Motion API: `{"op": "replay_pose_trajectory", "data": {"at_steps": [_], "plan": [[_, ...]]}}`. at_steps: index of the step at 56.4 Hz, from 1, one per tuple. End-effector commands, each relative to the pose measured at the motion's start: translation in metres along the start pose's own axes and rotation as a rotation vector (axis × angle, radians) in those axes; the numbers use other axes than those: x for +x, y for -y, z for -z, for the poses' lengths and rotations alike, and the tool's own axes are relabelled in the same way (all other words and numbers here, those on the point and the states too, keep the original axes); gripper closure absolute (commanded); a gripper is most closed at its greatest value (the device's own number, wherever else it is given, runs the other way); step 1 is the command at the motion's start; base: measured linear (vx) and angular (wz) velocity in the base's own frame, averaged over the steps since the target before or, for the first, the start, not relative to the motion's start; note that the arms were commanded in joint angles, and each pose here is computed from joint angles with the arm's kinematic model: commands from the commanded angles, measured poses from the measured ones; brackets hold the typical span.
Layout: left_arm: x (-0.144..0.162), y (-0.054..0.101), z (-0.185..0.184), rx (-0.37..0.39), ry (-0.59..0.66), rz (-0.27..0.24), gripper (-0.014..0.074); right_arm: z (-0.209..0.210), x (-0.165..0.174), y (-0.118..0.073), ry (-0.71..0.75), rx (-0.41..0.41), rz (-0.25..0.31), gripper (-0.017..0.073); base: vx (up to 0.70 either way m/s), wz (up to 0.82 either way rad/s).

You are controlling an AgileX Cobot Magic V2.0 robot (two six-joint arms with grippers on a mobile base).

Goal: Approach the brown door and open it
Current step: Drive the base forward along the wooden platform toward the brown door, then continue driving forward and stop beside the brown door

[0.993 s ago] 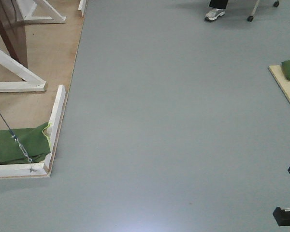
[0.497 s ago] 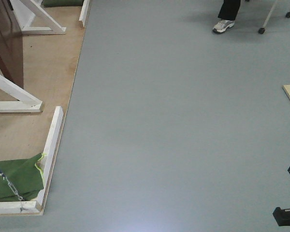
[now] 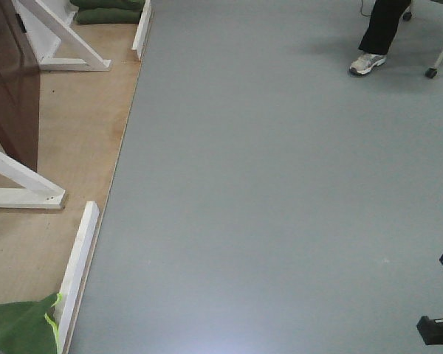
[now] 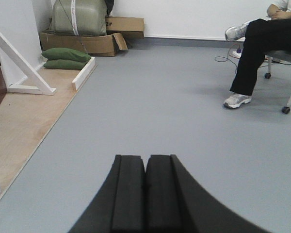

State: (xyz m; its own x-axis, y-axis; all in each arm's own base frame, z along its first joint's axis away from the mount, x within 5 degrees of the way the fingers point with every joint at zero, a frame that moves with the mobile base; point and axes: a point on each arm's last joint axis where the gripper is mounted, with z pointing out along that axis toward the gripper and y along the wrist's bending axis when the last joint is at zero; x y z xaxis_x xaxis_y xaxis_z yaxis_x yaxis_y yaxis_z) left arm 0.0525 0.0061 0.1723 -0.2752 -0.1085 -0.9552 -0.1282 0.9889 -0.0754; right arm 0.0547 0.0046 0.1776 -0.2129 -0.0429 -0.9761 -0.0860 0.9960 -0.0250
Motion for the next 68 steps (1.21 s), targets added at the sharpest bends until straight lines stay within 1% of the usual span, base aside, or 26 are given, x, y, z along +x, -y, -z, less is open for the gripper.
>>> {"op": "replay_pose_trajectory", "data": {"at_steps": [1,33,68], "plan": [[-0.0124,0.0014,0.0036,0.013,0.104,0.006,0.0597,0.0011,-0.0066,0.0004,0.094,0.005,0.013,0.0559,0.47,0.06],[-0.0123,0.0014,0.0035,0.014,0.103,0.006,0.0597,0.0011,-0.0069,0.0004,0.094,0.005,0.013,0.0559,0.44,-0.01],[-0.0123,0.0014,0.0034,0.013,0.102,0.006,0.0597,0.0011,-0.0069,0.0004,0.094,0.005,0.013,0.0559,0.37,-0.03]]}}
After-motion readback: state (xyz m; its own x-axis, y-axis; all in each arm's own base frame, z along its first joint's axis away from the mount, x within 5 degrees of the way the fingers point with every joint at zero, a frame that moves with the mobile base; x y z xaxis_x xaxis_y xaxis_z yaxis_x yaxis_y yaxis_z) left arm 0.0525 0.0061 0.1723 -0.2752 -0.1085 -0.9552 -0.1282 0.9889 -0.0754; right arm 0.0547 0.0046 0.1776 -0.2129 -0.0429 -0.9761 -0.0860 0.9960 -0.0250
